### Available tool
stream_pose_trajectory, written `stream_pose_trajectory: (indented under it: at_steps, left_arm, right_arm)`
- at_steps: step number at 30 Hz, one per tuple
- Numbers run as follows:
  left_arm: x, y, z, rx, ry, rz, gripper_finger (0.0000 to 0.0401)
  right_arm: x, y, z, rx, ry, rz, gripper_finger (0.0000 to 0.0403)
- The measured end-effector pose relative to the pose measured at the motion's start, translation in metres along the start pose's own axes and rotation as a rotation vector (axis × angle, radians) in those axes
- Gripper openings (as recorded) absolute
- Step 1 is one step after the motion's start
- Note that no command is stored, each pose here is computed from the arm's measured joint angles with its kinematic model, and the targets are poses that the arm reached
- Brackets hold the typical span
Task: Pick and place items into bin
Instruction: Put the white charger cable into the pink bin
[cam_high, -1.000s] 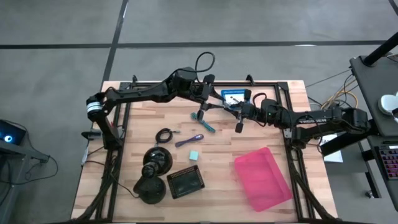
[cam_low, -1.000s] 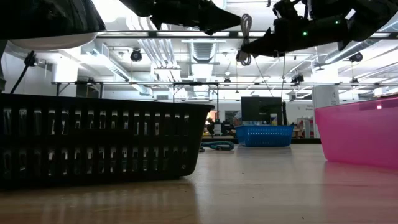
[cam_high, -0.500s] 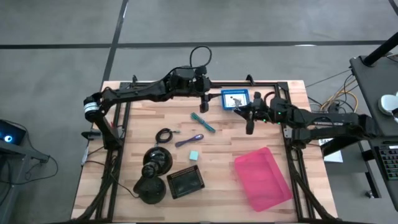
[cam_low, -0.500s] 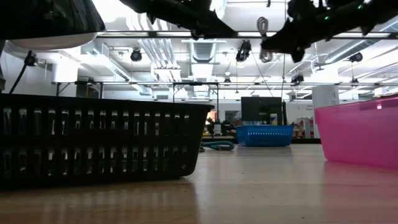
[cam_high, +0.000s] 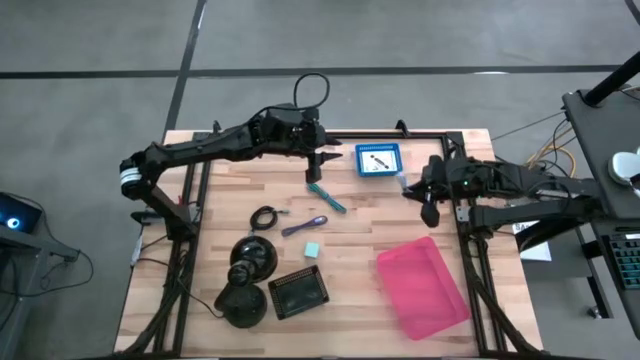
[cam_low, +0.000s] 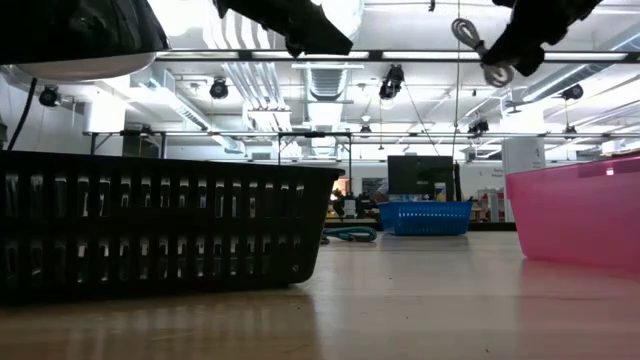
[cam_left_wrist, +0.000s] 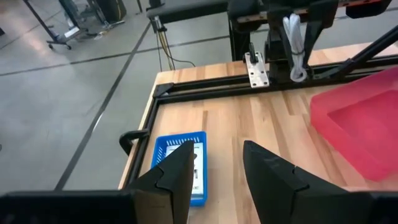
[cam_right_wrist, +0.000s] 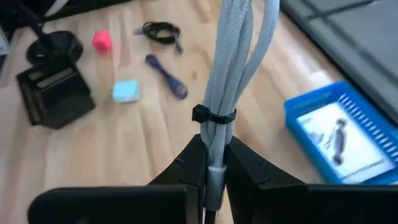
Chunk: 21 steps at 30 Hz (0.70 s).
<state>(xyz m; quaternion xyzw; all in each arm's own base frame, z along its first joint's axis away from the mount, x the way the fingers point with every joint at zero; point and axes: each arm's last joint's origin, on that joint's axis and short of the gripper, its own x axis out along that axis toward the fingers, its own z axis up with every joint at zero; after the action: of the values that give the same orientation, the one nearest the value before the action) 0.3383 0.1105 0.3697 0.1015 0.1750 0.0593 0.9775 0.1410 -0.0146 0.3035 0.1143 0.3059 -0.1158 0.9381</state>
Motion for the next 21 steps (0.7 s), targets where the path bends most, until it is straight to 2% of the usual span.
stream_pose_trajectory:
  at_steps: [9, 21]
  left_arm:
    - [-0.001, -0.002, -0.003, -0.083, 0.04, -0.009, 0.0123]
    - [-0.001, -0.002, -0.004, -0.081, 0.048, -0.012, 0.0123]
  right_arm:
    - [-0.002, 0.008, -0.026, 0.25, 0.253, -0.029, 0.0028]
    - [0.009, 0.038, -0.047, 0.405, 0.498, -0.033, 0.0028]
